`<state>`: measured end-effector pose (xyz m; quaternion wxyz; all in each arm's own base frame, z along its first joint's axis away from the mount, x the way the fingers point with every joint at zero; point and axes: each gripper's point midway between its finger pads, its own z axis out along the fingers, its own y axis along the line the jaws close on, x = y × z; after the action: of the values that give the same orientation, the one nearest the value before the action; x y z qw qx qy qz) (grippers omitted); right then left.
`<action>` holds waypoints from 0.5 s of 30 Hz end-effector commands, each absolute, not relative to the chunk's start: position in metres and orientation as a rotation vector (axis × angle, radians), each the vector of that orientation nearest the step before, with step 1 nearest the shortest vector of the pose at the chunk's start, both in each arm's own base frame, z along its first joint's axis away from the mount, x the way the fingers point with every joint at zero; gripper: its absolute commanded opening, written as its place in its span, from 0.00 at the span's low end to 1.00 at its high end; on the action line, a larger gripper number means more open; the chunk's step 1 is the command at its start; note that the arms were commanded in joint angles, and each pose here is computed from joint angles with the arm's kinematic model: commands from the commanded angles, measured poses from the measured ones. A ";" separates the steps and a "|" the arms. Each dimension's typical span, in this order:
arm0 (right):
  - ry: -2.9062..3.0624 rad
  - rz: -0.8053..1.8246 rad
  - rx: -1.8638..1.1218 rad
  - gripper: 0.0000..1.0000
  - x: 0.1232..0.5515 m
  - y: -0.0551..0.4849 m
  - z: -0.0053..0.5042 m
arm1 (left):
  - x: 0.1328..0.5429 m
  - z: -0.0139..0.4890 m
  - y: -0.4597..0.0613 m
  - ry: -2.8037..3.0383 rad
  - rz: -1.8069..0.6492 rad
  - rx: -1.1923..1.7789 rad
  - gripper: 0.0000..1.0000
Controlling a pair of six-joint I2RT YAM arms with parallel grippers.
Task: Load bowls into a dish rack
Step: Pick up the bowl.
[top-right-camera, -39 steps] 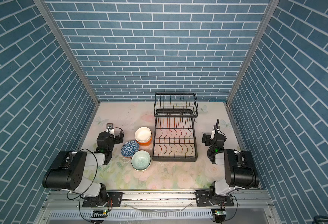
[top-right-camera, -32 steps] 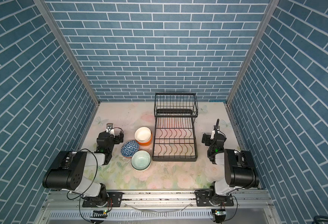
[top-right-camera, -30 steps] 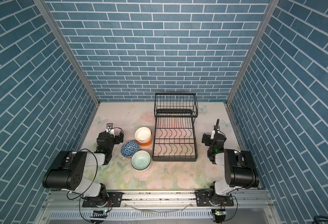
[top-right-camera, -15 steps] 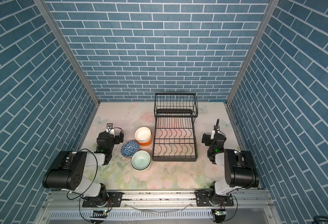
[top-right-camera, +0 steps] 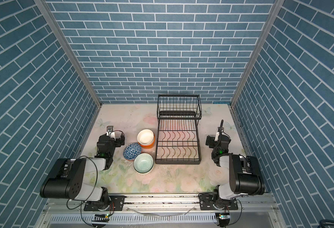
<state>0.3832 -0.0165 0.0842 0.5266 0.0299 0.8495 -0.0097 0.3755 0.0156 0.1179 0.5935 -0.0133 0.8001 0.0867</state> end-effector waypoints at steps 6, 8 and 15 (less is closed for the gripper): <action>2.090 -0.005 0.260 0.95 0.387 -0.028 0.133 | 0.353 0.163 0.030 1.884 0.186 -0.203 1.00; 2.121 0.013 0.303 0.94 0.382 -0.028 0.138 | 0.350 0.163 0.033 1.941 0.175 -0.259 1.00; 2.213 -0.004 0.384 0.92 0.359 -0.023 0.159 | 0.328 0.138 0.028 2.265 0.112 -0.435 1.00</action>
<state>0.3795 -0.0209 0.1585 0.4775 0.1180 0.8706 0.0056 0.3618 0.0270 0.1867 0.5326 -0.1316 0.8347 0.0475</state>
